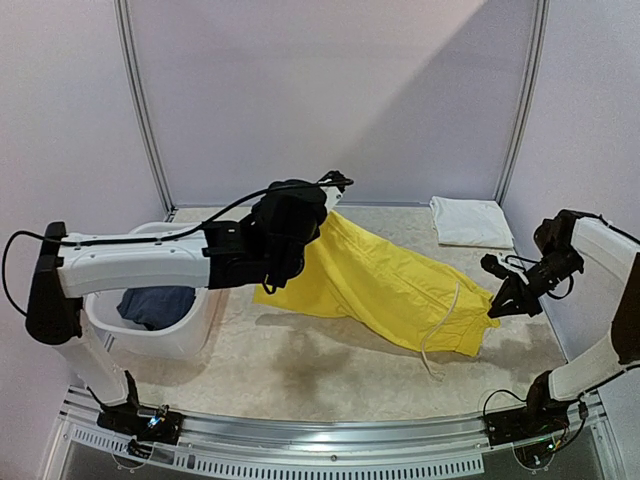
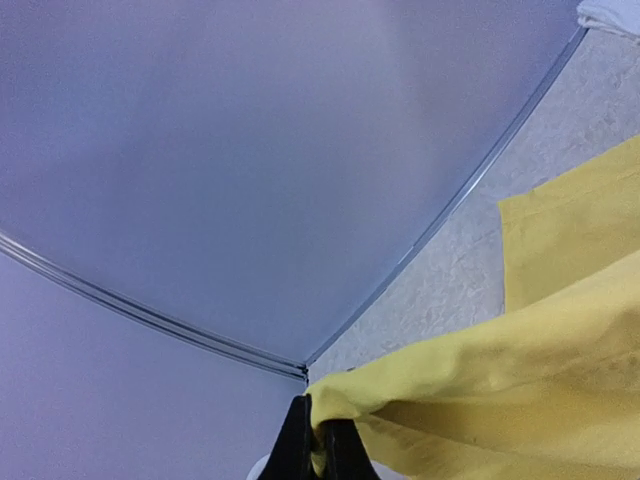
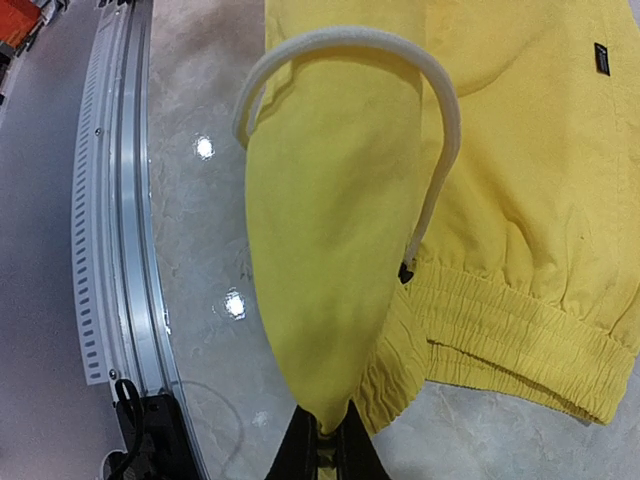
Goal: Fold and stack the mixed laundry pile
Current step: Fold the flattened shorts at the center of the board.
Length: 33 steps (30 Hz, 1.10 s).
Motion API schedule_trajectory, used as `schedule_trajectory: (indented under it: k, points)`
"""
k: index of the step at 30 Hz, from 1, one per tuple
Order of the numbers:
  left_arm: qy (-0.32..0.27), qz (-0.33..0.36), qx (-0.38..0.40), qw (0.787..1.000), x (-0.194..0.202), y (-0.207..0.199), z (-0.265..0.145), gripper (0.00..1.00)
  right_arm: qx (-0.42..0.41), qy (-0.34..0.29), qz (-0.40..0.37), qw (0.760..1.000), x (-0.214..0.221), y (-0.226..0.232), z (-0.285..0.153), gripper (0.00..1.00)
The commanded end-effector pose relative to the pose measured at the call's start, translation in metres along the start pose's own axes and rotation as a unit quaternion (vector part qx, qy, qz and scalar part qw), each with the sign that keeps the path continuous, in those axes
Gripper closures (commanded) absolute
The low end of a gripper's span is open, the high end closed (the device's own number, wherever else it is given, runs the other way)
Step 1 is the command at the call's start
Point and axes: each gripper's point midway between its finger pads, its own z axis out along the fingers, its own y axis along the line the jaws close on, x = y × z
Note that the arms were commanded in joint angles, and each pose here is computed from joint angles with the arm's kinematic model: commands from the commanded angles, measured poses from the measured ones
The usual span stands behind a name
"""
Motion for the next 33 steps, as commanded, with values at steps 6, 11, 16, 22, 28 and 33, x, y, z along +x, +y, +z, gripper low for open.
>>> schedule_trajectory:
  k: [6,11,16,22,28,33]
  points:
    - [0.006,0.001,0.015,1.0,-0.014,-0.025,0.088,1.0,-0.152,-0.021,0.178,0.972,-0.01,0.011,-0.01,1.0]
    - [0.018,0.02,0.016,1.0,-0.018,-0.044,0.131,1.0,-0.181,-0.032,0.231,0.956,-0.005,-0.021,-0.002,1.0]
    - [0.022,0.014,0.017,1.0,-0.021,-0.056,0.168,1.0,-0.192,-0.048,0.256,0.946,-0.006,-0.047,0.003,1.0]
    - [0.053,0.022,0.029,0.998,-0.008,-0.075,0.208,1.0,-0.194,-0.066,0.29,0.935,-0.006,-0.082,0.007,1.0]
    - [0.063,0.033,0.04,0.997,0.0,-0.095,0.24,1.0,-0.202,-0.065,0.326,0.921,0.0,-0.111,0.018,1.0]
    - [0.065,0.036,0.052,0.996,0.011,-0.115,0.256,1.0,-0.195,-0.058,0.347,0.916,0.004,-0.132,0.023,1.0]
